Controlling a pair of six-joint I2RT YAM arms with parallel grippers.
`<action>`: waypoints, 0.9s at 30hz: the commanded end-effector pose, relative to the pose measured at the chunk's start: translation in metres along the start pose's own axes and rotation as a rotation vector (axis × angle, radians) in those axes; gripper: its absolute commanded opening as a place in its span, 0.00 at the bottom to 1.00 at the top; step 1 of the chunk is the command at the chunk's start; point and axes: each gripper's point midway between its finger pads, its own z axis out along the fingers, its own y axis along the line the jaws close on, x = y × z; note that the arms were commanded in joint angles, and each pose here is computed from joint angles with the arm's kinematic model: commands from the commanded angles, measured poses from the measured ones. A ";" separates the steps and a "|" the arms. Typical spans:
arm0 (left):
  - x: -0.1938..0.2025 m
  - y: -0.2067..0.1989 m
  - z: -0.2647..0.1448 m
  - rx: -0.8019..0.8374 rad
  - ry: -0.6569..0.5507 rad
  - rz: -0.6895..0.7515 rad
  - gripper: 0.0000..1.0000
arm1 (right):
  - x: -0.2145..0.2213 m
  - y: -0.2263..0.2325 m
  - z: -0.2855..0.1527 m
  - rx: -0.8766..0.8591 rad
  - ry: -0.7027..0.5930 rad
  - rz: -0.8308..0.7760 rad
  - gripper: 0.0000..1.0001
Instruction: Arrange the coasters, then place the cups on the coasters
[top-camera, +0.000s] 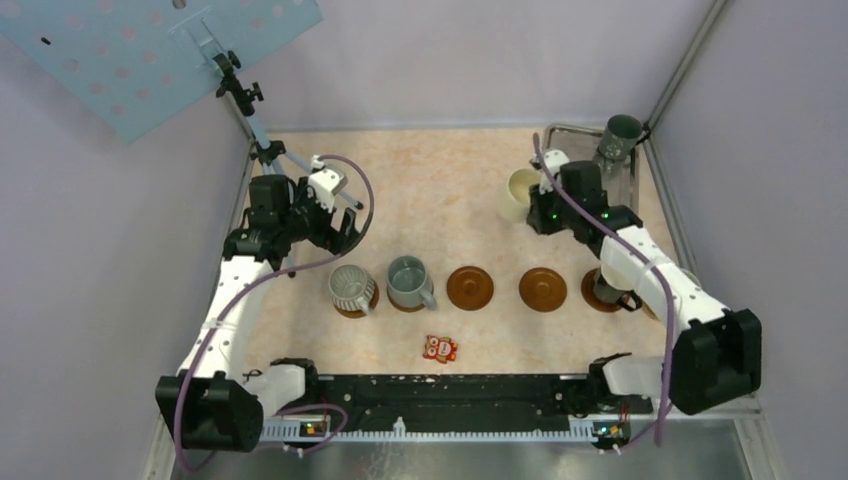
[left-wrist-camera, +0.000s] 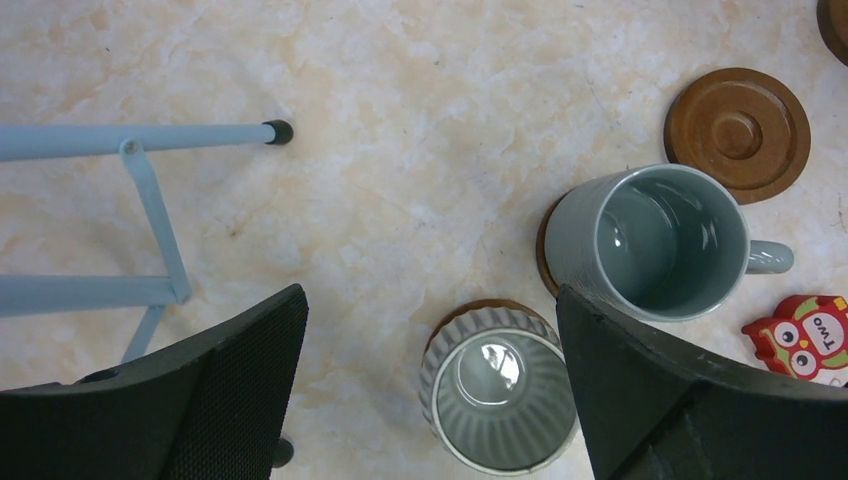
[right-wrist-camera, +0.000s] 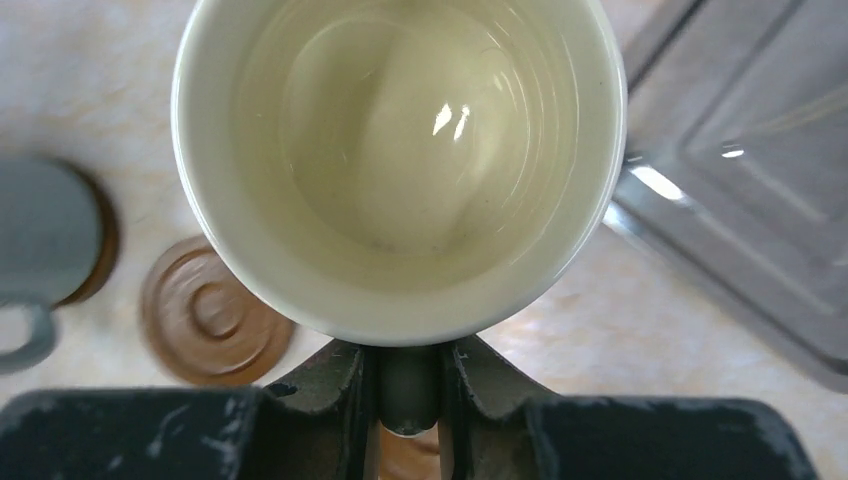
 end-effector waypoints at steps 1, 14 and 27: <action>0.005 -0.009 -0.010 -0.014 -0.021 -0.026 0.99 | -0.008 0.061 -0.038 -0.100 -0.059 0.053 0.00; 0.033 -0.028 -0.022 -0.022 -0.022 -0.052 0.99 | 0.052 0.156 -0.047 -0.148 0.002 0.022 0.00; 0.039 -0.024 -0.025 -0.065 -0.019 -0.051 0.99 | 0.073 0.185 -0.026 -0.122 -0.036 -0.026 0.00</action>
